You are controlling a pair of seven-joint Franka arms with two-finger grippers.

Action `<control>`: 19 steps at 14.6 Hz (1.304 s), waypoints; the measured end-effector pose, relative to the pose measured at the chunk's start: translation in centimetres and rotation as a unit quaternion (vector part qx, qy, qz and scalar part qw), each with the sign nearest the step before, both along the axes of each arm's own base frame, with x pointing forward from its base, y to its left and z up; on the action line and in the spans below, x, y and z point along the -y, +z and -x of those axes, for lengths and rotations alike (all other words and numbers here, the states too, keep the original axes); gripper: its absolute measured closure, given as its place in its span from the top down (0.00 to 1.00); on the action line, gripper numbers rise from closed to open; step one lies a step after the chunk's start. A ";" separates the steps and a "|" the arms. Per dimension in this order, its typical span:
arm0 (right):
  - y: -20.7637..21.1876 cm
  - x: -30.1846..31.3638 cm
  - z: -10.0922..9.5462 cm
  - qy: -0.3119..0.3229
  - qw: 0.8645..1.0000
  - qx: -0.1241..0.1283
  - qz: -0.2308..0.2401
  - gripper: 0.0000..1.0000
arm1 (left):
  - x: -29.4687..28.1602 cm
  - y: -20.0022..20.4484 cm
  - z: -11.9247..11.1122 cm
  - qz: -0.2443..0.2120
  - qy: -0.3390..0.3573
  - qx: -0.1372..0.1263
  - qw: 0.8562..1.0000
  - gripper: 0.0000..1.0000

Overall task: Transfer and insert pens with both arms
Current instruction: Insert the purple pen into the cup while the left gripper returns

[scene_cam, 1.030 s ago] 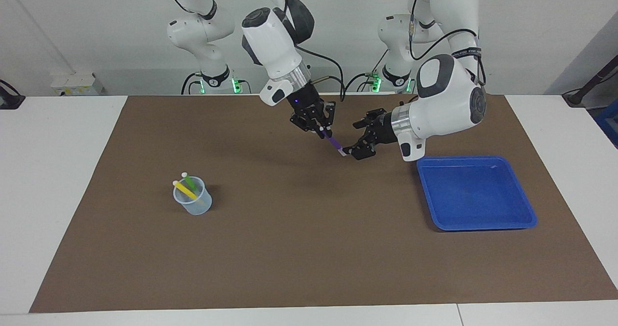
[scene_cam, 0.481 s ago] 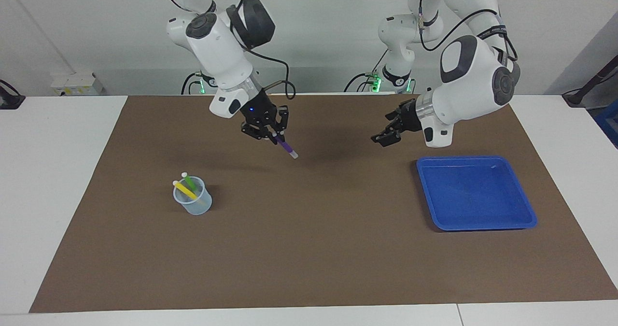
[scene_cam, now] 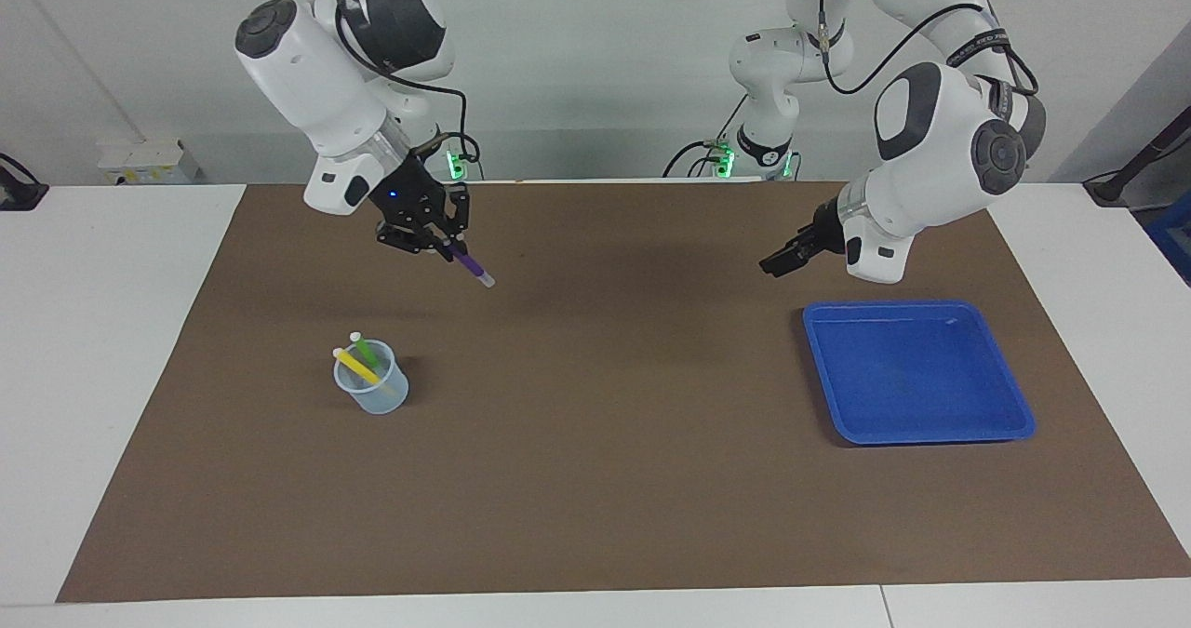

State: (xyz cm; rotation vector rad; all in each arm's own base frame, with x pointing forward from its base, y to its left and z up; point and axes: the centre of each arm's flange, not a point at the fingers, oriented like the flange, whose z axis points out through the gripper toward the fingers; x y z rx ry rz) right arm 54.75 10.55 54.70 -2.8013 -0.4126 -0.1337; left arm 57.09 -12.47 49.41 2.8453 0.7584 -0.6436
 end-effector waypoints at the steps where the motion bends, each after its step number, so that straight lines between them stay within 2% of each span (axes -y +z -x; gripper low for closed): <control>1: 0.3 1.4 -0.1 0.000 1.000 0.007 0.010 0.20 | -0.9 0.1 -0.1 0.007 -0.020 0.008 1.000 1.00; 4: 0.6 4.4 -0.5 -0.012 0.999 0.018 0.039 0.20 | -4.0 0.2 -0.6 0.033 -0.076 0.031 0.996 1.00; 5: 0.7 4.9 -0.8 -0.014 0.998 0.030 0.051 0.20 | -4.8 0.1 -0.7 0.033 -0.097 0.038 0.994 1.00; 7: 1.2 5.3 -1.4 -0.017 0.995 0.064 0.070 0.20 | -5.8 0.0 -0.8 0.012 -0.132 0.045 0.990 1.00; 8: 1.3 5.3 -1.6 -0.017 0.994 0.073 0.076 0.20 | -5.9 0.0 -0.9 -0.004 -0.149 0.049 0.988 1.00; 10: 1.0 5.7 -1.8 -0.020 0.994 0.078 0.079 0.20 | -5.9 0.0 -1.2 -0.020 -0.191 0.065 0.979 1.00; 14: -0.8 7.3 -2.8 -0.040 0.992 0.090 0.080 0.20 | -6.6 0.5 -2.4 0.002 -0.291 0.122 0.949 1.00; 17: -2.1 8.4 -3.2 -0.050 0.991 0.090 0.083 0.20 | -7.2 0.6 -2.7 0.003 -0.305 0.132 0.943 1.00; 19: -2.6 8.7 -3.2 -0.053 0.991 0.086 0.083 0.20 | -9.0 0.6 -2.9 -0.012 -0.298 0.131 0.946 1.00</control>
